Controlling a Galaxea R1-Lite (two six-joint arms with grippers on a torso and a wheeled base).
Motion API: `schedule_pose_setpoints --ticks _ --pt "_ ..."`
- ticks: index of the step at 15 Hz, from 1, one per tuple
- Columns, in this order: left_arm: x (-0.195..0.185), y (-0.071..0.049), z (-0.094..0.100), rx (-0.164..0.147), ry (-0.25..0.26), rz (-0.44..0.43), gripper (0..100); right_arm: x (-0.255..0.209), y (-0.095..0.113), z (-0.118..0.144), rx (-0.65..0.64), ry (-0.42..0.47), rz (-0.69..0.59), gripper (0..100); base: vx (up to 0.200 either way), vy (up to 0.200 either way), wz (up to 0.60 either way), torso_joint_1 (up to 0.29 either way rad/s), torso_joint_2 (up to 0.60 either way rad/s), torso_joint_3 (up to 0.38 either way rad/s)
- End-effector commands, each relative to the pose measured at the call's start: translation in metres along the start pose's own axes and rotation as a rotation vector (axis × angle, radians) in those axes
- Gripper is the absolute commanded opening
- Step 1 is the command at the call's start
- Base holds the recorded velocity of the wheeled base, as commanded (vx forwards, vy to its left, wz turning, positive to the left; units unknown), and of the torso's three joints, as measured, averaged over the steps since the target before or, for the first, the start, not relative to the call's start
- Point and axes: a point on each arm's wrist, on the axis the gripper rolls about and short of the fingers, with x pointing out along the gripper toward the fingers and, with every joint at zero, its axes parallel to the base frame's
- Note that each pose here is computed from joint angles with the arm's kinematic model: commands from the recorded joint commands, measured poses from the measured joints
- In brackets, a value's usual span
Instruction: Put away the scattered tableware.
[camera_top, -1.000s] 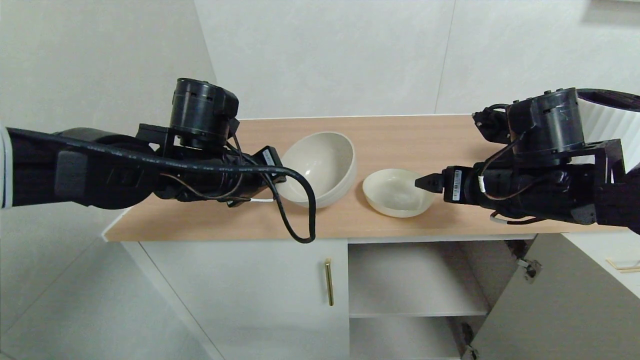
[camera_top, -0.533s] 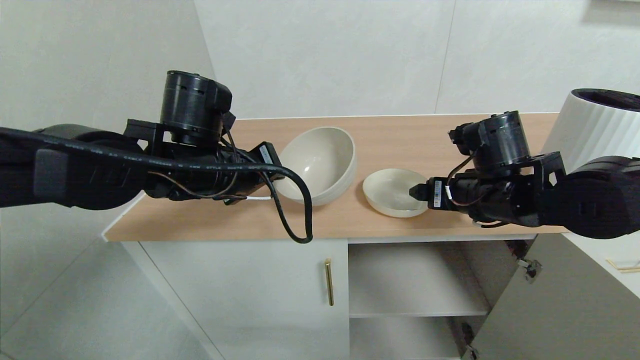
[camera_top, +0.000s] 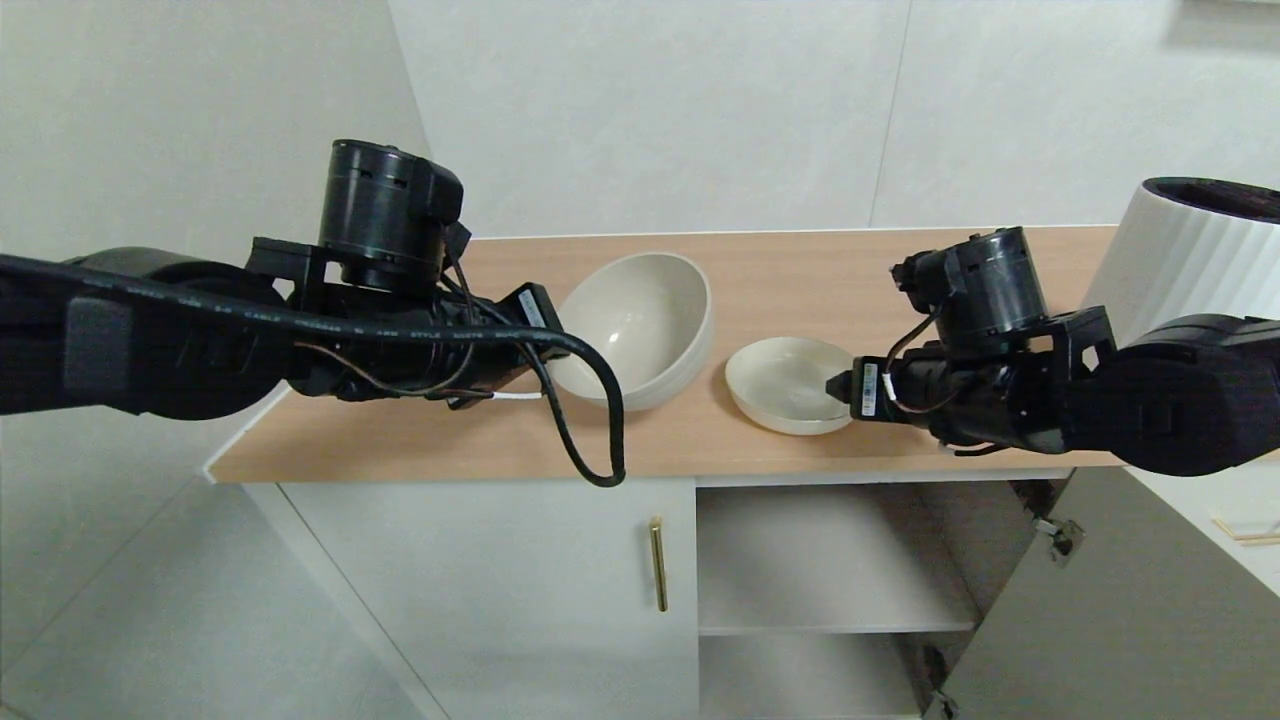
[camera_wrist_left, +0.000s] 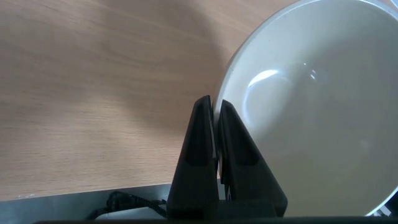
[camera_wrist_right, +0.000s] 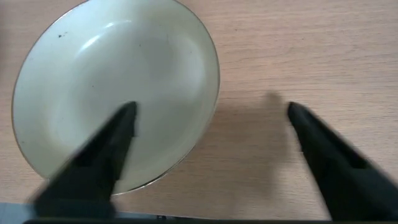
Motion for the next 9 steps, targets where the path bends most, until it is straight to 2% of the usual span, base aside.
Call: schedule_pose_setpoints --ticks 1,9 --pt "-0.0010 -0.0002 0.0006 -0.001 -0.003 -0.001 0 0.0007 0.0004 -0.0002 -0.002 0.001 0.000 0 0.000 0.000 0.00 0.000 0.00 0.000" --pt "-0.0047 -0.0007 0.0012 -0.001 -0.006 -0.004 0 -0.0065 -0.0004 0.0040 0.009 -0.015 0.008 0 0.000 0.000 0.00 0.000 0.00 0.000"
